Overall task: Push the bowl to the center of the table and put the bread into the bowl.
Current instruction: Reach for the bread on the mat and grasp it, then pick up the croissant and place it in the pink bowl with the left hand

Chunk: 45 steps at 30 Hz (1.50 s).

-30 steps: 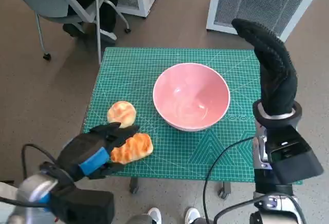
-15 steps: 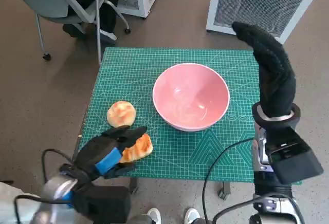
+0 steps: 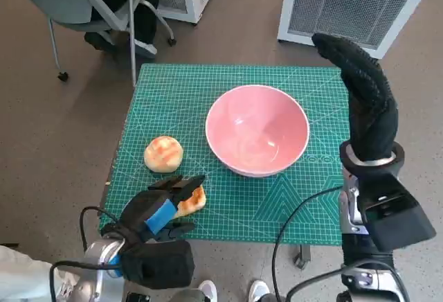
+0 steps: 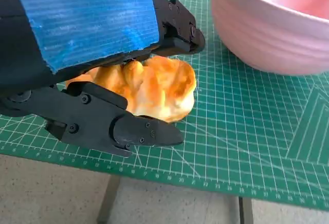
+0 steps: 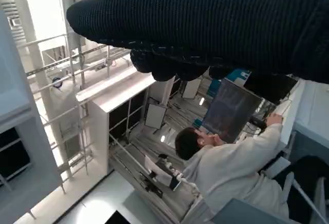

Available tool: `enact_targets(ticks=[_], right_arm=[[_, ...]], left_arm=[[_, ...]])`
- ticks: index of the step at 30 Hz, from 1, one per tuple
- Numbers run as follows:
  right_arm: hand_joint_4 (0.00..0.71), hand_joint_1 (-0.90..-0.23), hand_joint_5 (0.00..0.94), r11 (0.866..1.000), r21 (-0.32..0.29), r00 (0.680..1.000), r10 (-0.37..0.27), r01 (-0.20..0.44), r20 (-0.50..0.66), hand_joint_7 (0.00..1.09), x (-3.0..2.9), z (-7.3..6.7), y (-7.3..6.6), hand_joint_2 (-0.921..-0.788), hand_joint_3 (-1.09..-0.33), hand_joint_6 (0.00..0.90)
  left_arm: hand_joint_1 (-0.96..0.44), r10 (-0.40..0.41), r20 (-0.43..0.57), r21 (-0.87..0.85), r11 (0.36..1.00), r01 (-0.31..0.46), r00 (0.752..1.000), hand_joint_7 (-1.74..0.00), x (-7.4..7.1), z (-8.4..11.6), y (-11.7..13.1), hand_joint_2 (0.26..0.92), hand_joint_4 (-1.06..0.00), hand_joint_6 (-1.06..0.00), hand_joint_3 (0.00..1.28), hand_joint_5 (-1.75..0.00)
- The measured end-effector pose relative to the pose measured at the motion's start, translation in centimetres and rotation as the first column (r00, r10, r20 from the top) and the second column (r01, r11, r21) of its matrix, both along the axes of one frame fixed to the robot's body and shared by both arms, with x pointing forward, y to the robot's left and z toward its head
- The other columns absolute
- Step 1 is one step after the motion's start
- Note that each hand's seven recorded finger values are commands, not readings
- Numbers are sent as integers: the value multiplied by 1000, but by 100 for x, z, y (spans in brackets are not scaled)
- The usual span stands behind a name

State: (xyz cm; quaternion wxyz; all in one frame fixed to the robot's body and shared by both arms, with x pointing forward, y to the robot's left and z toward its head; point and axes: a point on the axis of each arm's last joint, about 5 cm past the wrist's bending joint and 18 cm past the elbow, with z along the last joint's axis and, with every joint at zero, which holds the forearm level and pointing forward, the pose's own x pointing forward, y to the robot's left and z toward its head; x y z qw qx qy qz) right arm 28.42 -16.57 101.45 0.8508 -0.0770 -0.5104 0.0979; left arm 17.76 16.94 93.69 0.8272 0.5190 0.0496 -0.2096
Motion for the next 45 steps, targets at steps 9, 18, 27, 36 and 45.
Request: enact_targets(ticks=[9, 18, 27, 36, 45], right_arm=[[309, -563, 10, 1000, 4, 1000, 7, -7, -3, 709, -13, -6, 4, -921, -727, 7], [313, -563, 11, 1000, 3, 1000, 10, -10, -4, 716, -20, -14, 10, -921, -730, 2], [312, -553, 10, 1000, 3, 1000, 12, -12, -5, 725, -21, -18, 16, -921, -735, -1], [312, -550, 10, 1000, 4, 1000, 15, -15, -7, 730, -22, -24, 26, -921, -737, -1], [313, -560, 9, 1000, 3, 1000, 13, -13, -4, 732, -35, -29, 20, -921, -733, -1]], left_arm=[[-81, 18, 44, 5, 1000, -18, 999, -116, 45, -60, 7, 921, -733, -663, 43, -383], [39, -6, 106, 21, 1000, 4, 994, -925, 96, -131, 34, 921, -641, -585, 127, -1268], [5, -30, 159, 22, 999, 27, 987, -1134, 149, -182, 45, 920, -684, -586, 90, -1231], [4, -33, 175, 16, 999, 31, 984, -1109, 169, -165, 65, 920, -694, -603, 79, -1234], [5, -8, 245, -20, 1000, 13, 970, -1065, 167, 173, 74, 920, -681, -626, 77, -1267]])
